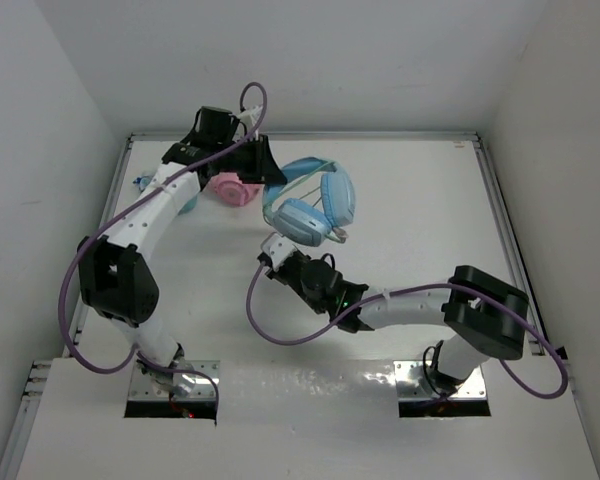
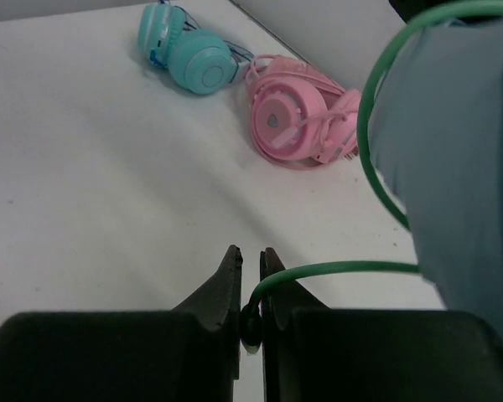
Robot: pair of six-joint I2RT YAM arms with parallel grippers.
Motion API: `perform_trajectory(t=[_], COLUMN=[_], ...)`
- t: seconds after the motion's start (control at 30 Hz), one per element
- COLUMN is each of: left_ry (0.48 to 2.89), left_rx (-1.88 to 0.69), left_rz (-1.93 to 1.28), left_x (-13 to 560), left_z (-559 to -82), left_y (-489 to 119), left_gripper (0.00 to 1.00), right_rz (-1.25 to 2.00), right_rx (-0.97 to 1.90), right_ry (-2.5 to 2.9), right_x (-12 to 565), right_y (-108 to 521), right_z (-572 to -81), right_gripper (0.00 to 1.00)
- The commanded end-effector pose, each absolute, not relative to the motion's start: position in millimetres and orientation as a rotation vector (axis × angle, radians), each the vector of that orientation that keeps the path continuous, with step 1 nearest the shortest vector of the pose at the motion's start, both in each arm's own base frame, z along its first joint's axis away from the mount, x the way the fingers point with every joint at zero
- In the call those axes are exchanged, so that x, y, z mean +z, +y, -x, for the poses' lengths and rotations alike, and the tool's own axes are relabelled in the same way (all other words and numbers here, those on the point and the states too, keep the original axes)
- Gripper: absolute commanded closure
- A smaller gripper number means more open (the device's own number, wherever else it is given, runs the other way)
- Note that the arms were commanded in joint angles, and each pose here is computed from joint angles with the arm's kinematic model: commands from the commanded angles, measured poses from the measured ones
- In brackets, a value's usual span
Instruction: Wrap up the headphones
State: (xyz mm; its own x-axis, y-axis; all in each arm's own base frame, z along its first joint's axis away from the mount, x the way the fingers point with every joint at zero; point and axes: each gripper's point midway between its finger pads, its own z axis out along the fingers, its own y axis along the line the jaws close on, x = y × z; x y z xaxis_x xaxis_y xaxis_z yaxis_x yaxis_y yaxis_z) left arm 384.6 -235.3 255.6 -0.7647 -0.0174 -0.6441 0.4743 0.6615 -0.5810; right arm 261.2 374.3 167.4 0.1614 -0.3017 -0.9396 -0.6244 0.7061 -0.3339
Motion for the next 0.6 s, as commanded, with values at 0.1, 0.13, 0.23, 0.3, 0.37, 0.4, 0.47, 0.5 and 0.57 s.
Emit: perform_trajectory(t=[0.1,0.13,0.23,0.3,0.37,0.4,0.47,0.5,0.57], left_ry=[2.131,2.130,2.161,2.185,2.220,2.219,2.211,2.215,2.216], left_rx=[-1.036,-1.003,-0.903,-0.881,-0.879,-0.876,-0.854,-0.825,-0.710], left_rz=[-0.258,-0.253,-0.241,-0.271,-0.304,-0.311,-0.362,-0.387,-0.448], left_x=[282.7,280.7,262.3,249.5,240.6,239.8,236.3,232.6,223.6], left_z=[-413.3,-416.3,-424.9,-428.2,-433.5,-436.6,-444.4,-447.3,-455.6], left_y=[-233.4,-232.6,-239.3,-255.7,-269.6,-273.5,-283.0,-285.4,-289.5], left_gripper=[1.00,1.00,1.00,1.00,1.00,1.00,1.00,1.00,1.00], right_rz=[0.806,0.923,1.219,1.319,1.293,1.252,1.194,1.180,1.126], right_rx=[0.163,0.162,0.179,0.220,0.222,0.221,0.298,0.345,0.505], right_ry=[1.491,1.530,1.672,1.732,1.753,1.770,1.823,1.850,1.890], right_x=[149.6,144.1,118.4,103.0,100.3,102.5,116.9,122.0,146.0], right_y=[358.2,373.3,413.6,427.9,423.2,417.2,404.1,399.2,390.7], right_z=[-260.3,-256.7,-245.9,-237.8,-236.6,-243.8,-254.7,-258.2,-267.9], right_gripper=[1.00,1.00,1.00,1.00,1.00,1.00,1.00,1.00,1.00])
